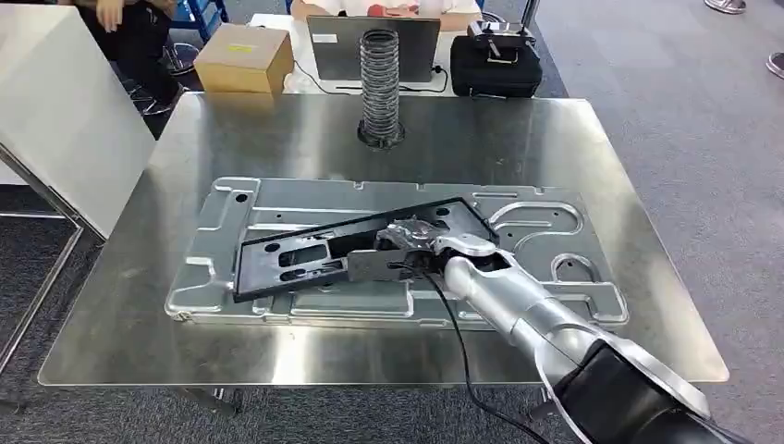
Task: Take the parts from the cabinet and place them on the table.
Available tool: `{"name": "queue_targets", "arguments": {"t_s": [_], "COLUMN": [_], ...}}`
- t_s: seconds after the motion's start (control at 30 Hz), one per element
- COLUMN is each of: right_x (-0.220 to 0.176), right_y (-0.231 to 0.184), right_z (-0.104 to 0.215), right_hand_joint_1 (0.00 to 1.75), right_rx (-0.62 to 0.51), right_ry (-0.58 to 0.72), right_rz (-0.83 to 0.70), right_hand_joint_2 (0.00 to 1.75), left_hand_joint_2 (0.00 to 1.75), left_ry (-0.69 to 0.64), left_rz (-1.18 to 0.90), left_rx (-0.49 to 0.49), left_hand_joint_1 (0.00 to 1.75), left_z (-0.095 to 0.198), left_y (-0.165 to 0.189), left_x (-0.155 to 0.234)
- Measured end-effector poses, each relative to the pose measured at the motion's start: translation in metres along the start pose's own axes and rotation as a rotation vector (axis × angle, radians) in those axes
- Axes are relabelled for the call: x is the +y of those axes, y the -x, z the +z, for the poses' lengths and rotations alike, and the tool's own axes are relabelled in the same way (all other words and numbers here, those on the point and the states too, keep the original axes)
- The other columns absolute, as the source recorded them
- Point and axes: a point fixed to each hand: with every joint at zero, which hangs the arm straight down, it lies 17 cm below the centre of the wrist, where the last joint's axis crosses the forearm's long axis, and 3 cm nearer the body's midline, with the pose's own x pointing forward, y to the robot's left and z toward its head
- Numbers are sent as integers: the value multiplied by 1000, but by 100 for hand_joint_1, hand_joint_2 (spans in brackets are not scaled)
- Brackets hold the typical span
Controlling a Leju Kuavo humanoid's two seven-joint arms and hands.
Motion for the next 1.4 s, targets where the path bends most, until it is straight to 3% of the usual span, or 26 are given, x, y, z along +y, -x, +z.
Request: {"name": "queue_targets", "arguments": {"t_s": [0.03, 0.07, 0.23, 0.33, 0.5, 0.6, 0.8, 0.97, 1.17, 1.4], "right_x": [0, 0, -3, -11, -42, -83, -168, -215, -230, -205], "right_y": [3, 5, 8, -1, -47, -67, -81, -88, -108, -130], "right_z": [1, 2, 4, 8, 34, 63, 151, 223, 298, 355], "right_hand_joint_1": [0, 0, 0, 0, 0, 0, 0, 0, 0, 0], "right_rx": [5, 10, 7, -67, -360, -549, -906, -1073, -1165, -1200], "right_ry": [1, -1, -6, 11, 101, 212, 427, 610, 825, 958], "right_rz": [-4, -6, -54, -194, -610, -820, -1044, -980, -772, -600], "right_hand_joint_2": [0, 0, 0, 0, 0, 0, 0, 0, 0, 0], "left_hand_joint_2": [175, 0, 0, 0, 0, 0, 0, 0, 0, 0], "left_ry": [4, 6, 23, 27, 26, 22, 0, -24, -42, -30], "left_rz": [-4, -4, -5, -6, -7, -2, 14, 36, 63, 69], "left_rx": [5, 7, -2, -6, -5, -2, -4, -9, -16, -19], "left_hand_joint_1": [0, 0, 0, 0, 0, 0, 0, 0, 0, 0], "left_z": [1, 2, 3, 3, 3, 3, 3, 2, 2, 4], "left_y": [3, 4, 3, 2, 2, 3, 3, 1, 1, 4], "left_x": [0, 1, -6, -6, -2, -1, 4, 7, 9, 2]}}
